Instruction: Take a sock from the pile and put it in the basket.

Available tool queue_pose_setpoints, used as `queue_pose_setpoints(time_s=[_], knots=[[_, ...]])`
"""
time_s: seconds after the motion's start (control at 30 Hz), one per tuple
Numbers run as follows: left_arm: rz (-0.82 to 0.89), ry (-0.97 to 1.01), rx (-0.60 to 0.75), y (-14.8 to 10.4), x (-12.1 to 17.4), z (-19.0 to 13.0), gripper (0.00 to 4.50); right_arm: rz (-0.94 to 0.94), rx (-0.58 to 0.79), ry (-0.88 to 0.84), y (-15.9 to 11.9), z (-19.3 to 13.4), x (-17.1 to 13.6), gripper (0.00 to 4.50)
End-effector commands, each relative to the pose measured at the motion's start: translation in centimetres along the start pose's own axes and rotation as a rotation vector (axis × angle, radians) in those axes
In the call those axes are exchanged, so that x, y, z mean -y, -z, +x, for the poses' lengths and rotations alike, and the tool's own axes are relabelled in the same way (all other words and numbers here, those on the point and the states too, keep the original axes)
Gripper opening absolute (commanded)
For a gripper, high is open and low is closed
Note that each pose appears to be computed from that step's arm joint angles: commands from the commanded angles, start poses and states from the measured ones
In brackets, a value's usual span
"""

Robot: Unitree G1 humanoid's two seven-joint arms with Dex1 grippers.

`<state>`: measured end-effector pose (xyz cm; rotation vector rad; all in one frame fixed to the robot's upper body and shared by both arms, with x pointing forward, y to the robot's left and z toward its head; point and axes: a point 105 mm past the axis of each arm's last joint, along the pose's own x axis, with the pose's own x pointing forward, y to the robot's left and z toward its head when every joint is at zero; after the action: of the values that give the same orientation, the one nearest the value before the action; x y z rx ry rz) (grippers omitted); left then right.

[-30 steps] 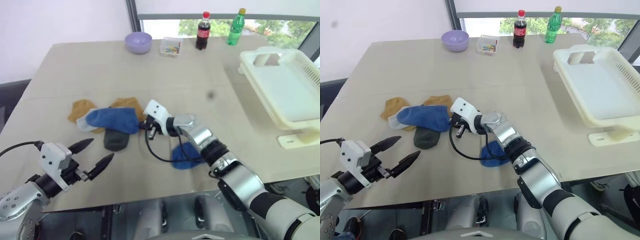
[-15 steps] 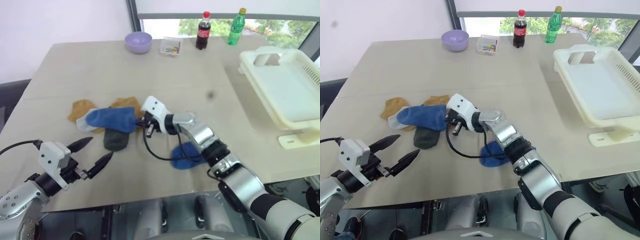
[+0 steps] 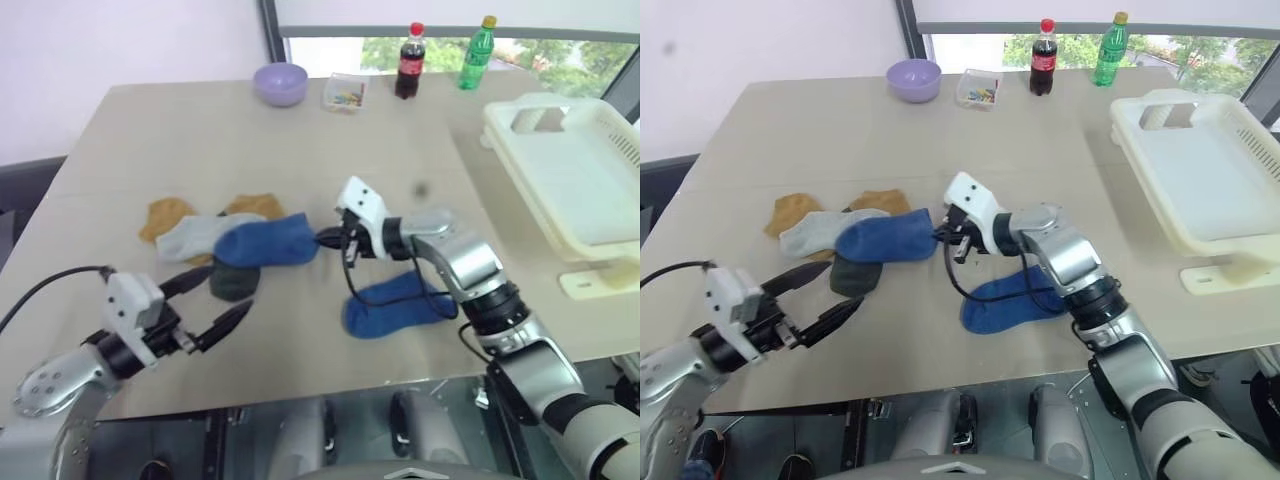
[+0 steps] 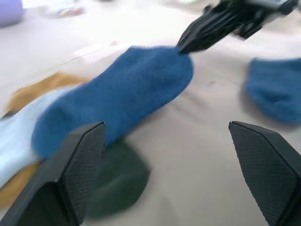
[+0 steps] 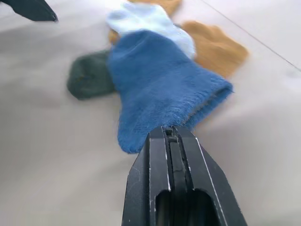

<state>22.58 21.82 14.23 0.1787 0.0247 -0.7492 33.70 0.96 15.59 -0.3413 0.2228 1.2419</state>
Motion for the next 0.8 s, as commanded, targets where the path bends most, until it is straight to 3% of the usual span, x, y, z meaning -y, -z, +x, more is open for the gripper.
queue_pose_setpoints(time_s=[0.03, 0.2, 0.5, 0.6, 0.8], knots=[[-0.039, 0.080, 0.045, -0.4, 0.7, 2.2, 4.50, 0.029, -0.014, 0.037, 0.6, -3.1, 1.2, 0.05], [-0.085, 0.184, 0.081, -0.4, 1.5, 5.7, 4.50, 0.088, -0.144, 0.127, 4.4, -8.0, 3.2, 0.05], [-0.102, 0.337, 0.078, 0.2, 3.6, 9.8, 4.50, 0.163, -0.247, 0.259, 7.7, -13.6, 4.6, 0.05], [-0.101, 0.334, 0.074, 0.3, 3.5, 10.7, 4.50, 0.176, -0.269, 0.284, 8.4, -14.9, 4.8, 0.84], [-0.185, 0.230, 0.057, 0.5, 2.2, 13.0, 4.50, 0.215, -0.253, 0.354, 8.7, -15.8, 5.4, 3.74]])
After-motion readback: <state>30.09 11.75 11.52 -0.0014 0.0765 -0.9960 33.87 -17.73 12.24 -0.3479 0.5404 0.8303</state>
